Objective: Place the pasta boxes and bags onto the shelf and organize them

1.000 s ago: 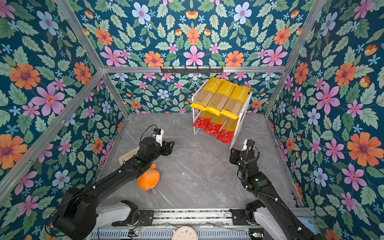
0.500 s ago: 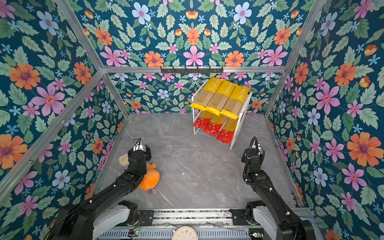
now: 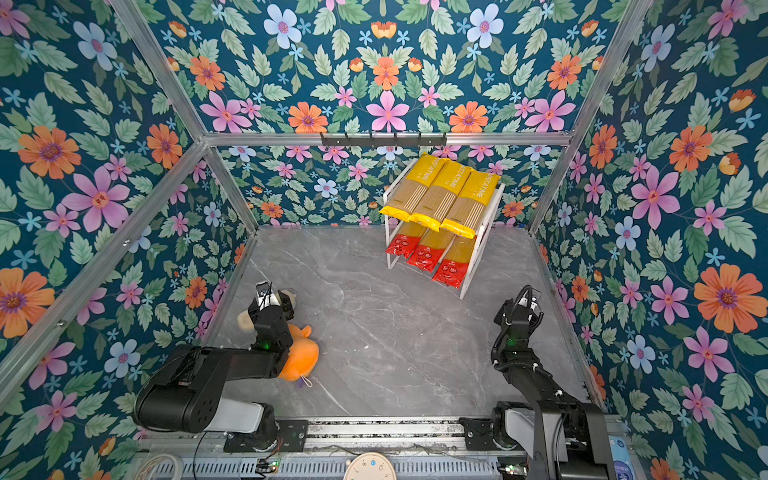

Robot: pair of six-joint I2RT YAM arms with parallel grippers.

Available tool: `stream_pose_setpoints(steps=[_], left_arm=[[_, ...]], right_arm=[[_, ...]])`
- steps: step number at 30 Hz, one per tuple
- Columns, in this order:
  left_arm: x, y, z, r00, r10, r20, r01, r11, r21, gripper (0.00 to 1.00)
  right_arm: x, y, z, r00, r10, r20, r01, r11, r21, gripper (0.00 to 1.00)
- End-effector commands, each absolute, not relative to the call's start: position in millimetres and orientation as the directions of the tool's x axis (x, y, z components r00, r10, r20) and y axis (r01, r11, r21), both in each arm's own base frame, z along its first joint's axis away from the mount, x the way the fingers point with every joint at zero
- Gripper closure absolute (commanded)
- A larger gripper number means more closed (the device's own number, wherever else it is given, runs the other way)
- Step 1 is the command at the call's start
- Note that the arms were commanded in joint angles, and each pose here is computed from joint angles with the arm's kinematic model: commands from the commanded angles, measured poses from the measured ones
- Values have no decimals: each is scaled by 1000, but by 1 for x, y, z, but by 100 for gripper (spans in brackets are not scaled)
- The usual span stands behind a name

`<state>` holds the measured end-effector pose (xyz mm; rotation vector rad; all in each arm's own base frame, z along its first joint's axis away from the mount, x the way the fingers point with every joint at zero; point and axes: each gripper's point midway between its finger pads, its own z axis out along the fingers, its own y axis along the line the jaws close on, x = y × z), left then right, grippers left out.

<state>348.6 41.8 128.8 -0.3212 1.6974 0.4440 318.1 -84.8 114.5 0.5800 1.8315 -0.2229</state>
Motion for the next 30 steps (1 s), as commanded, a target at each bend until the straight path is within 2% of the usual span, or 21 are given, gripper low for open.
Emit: stream_pose_setpoints(steps=[1,7,11,16,22,25,26,28,30], left_arm=[[350,44,143,-76,17,-997,-460,887,50,30],[349,45,140,-65,9,-998,-451,892,38,30],[353,44,139,-75,10,-997,-444,895,42,30],[367,30,133,-114,36,-993,-351,933,74,30],[371,30,126,-130,8,-991,-305,951,48,30],[378,30,123,-108,23,-994,-278,959,53,29],[379,30,115,-162,-6,-987,-272,962,39,29],[382,33,117,-141,-10,-990,-274,961,29,29],[381,34,113,-166,-20,-986,-276,961,27,29]], right_arm=[[328,-82,131,-126,280,-952,456,868,195,44],[331,-77,126,-75,251,-965,408,891,200,44],[335,-73,118,-139,260,-956,397,899,186,43],[346,-68,116,-179,259,-949,360,915,182,40],[349,-52,115,-168,227,-959,238,954,184,39],[353,-49,110,-142,199,-970,209,963,167,36],[352,-48,113,-132,201,-971,204,964,172,36],[351,-48,106,-195,218,-956,219,960,174,35],[356,-48,109,-168,202,-965,209,964,165,33]])
